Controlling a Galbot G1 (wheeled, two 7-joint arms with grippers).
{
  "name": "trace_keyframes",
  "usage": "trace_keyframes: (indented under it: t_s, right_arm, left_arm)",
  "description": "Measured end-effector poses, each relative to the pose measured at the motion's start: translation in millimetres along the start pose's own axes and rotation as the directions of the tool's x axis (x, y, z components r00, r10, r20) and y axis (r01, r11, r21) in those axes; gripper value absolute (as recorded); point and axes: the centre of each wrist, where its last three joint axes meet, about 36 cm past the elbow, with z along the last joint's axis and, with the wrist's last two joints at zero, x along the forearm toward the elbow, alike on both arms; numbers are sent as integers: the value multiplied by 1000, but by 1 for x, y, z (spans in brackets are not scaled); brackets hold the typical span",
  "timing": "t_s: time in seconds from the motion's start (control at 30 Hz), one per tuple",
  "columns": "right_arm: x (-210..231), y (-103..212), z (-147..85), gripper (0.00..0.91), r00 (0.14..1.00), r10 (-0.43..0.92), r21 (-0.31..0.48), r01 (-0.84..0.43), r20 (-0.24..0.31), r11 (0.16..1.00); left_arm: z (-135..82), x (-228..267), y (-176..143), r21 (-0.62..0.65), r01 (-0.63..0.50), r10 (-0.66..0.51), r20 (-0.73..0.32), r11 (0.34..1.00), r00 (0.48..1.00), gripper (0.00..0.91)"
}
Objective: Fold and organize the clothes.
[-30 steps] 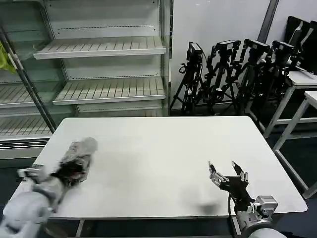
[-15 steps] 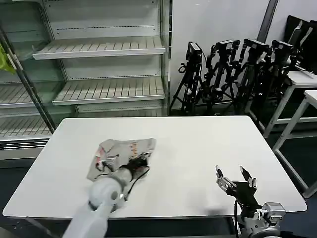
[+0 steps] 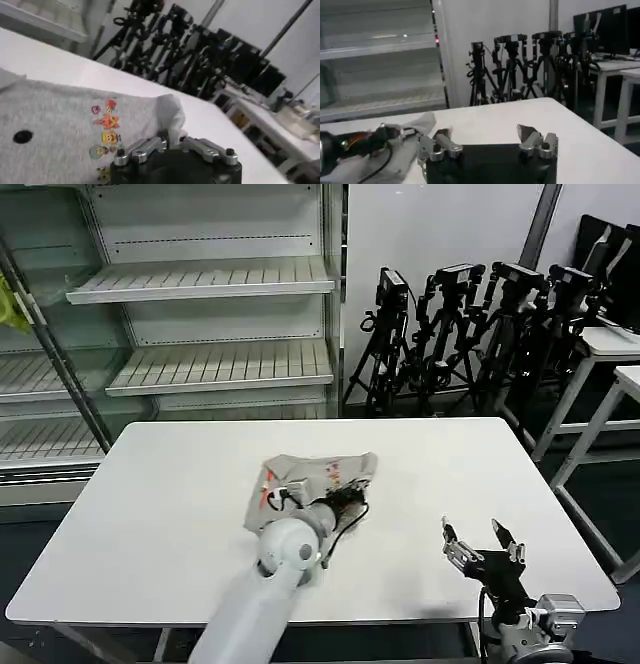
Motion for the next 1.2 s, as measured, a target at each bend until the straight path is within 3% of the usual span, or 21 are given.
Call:
trace_keyframes:
  t_s: [0.27,0.53,1.0,1.2]
  right_arm:
    - [-1,-2,-2,907,999,7,24,-8,37,1000]
    - [-5,1,0,907,998,6,45,-9,63,999]
    - [-12,12,8,907,997,-15,67,10,71,998]
    - [-14,13,11,907,995,-3,85,-6,102,996]
  left_arm:
    - [-5,3,-14,106,-113,106,71,988,992,907]
    - [-7,31,-10,171,-157,128,170,973,977,907]
    - [1,77,8,105,-72,46,229,992,972,907]
    - [9,99,21,10,40,-41,280,999,959,907]
